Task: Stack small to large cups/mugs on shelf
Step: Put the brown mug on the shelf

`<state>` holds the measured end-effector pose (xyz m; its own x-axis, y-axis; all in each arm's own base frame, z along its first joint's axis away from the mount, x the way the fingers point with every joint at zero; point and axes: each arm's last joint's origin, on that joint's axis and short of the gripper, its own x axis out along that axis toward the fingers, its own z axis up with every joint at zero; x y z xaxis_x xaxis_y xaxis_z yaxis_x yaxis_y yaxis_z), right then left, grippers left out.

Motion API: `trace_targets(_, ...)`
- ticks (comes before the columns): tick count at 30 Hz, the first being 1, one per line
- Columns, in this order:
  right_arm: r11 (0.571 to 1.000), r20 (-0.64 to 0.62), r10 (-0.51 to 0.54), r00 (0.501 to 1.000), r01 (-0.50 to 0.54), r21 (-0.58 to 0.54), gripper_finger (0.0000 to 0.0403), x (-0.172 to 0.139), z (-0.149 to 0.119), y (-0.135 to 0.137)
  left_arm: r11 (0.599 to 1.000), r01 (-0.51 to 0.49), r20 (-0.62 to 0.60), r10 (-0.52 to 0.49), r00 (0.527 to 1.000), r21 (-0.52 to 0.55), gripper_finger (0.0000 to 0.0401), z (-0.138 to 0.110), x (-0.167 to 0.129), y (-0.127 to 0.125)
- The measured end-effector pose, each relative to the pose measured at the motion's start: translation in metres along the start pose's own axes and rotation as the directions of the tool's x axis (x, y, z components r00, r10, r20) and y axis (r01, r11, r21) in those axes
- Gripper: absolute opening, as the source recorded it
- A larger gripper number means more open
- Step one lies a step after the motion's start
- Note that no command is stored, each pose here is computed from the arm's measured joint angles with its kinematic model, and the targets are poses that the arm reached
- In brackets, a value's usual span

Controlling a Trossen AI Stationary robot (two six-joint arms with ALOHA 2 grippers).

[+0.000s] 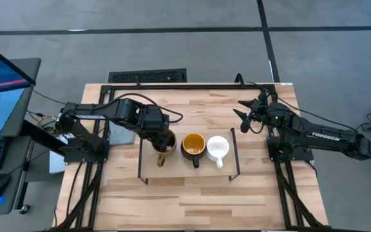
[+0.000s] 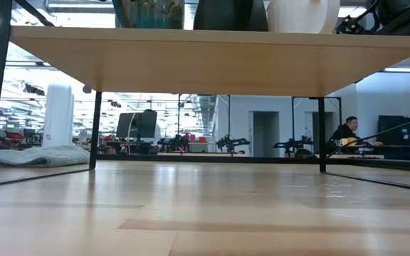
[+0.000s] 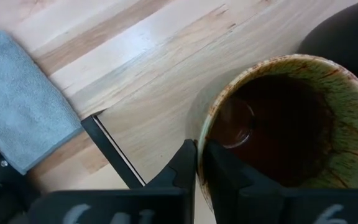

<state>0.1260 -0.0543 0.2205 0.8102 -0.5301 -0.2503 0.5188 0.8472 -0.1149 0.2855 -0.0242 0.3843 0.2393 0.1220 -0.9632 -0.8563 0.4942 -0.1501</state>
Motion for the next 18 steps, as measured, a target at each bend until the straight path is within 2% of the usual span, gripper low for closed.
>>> trace_targets(8,1.000,0.000,0.000,1.000,0.000,-0.016,0.0240,0.0000,0.0000,0.0000,1.000,0.010,-0.012,-0.010,1.000,0.004,0.0009,-0.0048,-0.0007,-0.0025)
trace_targets(18,0.999,0.000,0.001,1.000,-0.001,-0.042,0.0240,0.0000,0.0000,0.0000,1.000,0.026,-0.032,-0.026,0.999,0.012,0.0081,-0.0057,-0.0004,-0.0036)
